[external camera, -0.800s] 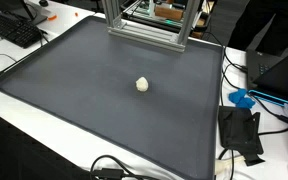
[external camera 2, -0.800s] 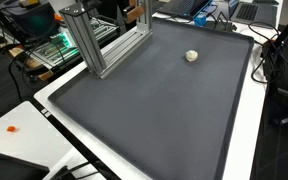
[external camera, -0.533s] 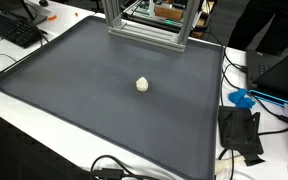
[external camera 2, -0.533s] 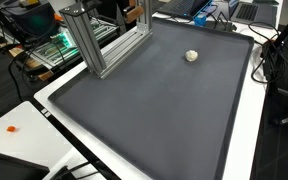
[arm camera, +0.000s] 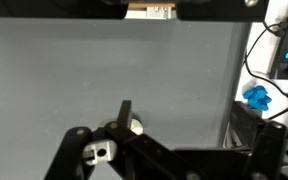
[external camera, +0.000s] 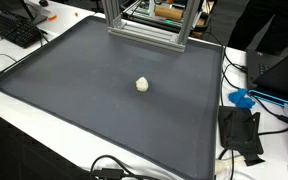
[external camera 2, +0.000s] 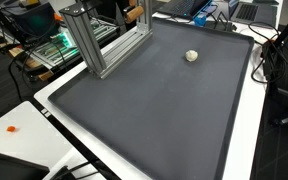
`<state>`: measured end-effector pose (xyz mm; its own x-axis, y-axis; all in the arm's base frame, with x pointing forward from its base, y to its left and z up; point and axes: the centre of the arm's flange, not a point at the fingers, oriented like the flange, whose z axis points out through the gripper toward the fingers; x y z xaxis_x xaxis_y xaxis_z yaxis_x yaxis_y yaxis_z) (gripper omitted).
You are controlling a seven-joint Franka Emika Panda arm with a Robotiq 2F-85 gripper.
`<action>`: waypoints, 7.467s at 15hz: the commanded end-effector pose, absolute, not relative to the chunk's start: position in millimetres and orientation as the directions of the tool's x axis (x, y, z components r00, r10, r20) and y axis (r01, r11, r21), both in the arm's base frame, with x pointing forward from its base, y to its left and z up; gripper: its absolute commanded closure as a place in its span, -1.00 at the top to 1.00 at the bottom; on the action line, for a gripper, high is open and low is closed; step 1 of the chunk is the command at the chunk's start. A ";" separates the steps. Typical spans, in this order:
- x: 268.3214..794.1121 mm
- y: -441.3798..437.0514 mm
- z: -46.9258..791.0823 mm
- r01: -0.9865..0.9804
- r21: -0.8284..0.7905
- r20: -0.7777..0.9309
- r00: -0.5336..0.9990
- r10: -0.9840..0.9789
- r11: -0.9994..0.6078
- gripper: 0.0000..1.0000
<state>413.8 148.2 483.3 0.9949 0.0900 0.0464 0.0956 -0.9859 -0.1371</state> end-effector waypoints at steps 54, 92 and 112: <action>305.3 145.0 465.3 0.135 0.049 0.065 0.988 0.138 -0.990 1.00; 308.6 155.3 473.0 0.161 0.054 0.042 0.986 0.164 -0.985 0.09; 302.6 153.9 464.6 0.148 0.034 0.007 0.989 0.149 -0.988 -0.57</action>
<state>309.5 152.7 473.0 0.9862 0.1625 0.0310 0.1607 -0.9856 0.0531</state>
